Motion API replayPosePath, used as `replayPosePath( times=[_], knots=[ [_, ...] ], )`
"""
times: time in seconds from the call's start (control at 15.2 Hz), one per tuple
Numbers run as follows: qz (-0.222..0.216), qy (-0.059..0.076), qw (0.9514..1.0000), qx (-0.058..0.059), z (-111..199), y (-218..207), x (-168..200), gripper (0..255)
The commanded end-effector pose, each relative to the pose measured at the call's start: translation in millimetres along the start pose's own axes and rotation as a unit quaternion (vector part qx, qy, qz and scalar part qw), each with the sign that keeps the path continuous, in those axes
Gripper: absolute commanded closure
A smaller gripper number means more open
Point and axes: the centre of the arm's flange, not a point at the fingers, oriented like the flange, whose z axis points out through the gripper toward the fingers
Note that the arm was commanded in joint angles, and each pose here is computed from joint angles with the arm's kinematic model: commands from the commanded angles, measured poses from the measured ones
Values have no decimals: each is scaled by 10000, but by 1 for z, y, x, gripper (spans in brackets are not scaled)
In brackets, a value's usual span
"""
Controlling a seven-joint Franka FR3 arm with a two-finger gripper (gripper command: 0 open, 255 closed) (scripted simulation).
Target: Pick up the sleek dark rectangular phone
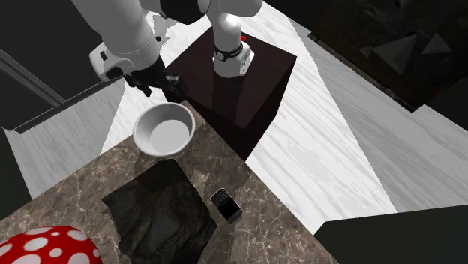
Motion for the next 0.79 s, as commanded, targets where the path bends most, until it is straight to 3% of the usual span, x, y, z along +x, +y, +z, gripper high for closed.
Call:
replayPosePath(
  times=[0.0,0.33,0.73],
  knots=[
    [-260,42,9997,2,14,-10,20,0],
    [-890,126,9960,3,51,-37,65,0],
    [-1641,226,9862,4,94,-76,115,0]
  ],
)
